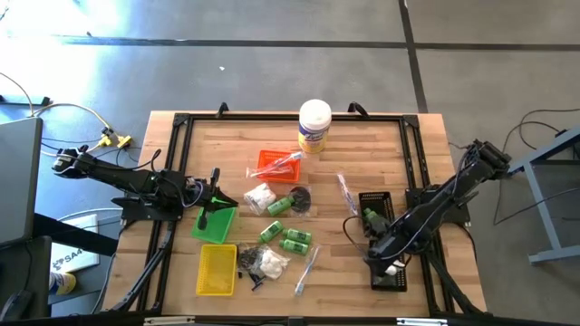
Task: Pick & Place Travel size toiletries
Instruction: Put the white cotton pack into the bottom black bin
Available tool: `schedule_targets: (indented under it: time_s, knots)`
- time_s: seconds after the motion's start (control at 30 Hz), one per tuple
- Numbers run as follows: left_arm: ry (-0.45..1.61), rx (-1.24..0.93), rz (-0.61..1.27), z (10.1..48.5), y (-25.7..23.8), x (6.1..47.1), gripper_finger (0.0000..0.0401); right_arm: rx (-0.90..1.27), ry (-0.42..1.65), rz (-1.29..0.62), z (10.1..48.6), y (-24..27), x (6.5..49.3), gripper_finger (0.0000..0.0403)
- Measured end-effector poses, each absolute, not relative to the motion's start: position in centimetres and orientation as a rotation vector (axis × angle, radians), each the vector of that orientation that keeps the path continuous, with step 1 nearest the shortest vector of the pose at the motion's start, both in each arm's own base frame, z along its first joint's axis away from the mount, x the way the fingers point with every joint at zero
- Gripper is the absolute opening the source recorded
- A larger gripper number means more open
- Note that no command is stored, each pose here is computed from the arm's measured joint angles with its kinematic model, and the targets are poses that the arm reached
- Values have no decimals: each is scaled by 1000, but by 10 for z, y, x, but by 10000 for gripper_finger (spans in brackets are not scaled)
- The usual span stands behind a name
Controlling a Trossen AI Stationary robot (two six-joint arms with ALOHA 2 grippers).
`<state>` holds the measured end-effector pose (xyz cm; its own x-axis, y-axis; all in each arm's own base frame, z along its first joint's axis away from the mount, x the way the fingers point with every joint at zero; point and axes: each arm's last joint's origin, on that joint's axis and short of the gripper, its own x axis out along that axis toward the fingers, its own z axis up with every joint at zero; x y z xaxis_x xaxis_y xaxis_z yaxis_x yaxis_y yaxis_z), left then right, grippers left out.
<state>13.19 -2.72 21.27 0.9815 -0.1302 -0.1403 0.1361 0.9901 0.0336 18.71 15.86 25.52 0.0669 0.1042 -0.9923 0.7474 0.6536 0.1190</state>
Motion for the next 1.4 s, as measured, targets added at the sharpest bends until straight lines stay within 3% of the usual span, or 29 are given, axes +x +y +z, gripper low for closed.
schedule_targets:
  time_s: [0.67,1.0,1.2,1.4]
  knots:
    - [139,43,-134,213,-27,132,19,837,1581,-778,231,201,164,2]
    - [139,43,-134,213,-27,132,19,740,1601,-883,206,213,164,2]
    - [139,43,-134,213,-27,132,19,728,1554,-730,200,222,173,2]
    - [138,43,-134,213,-27,132,19,714,1561,-738,201,221,172,2]
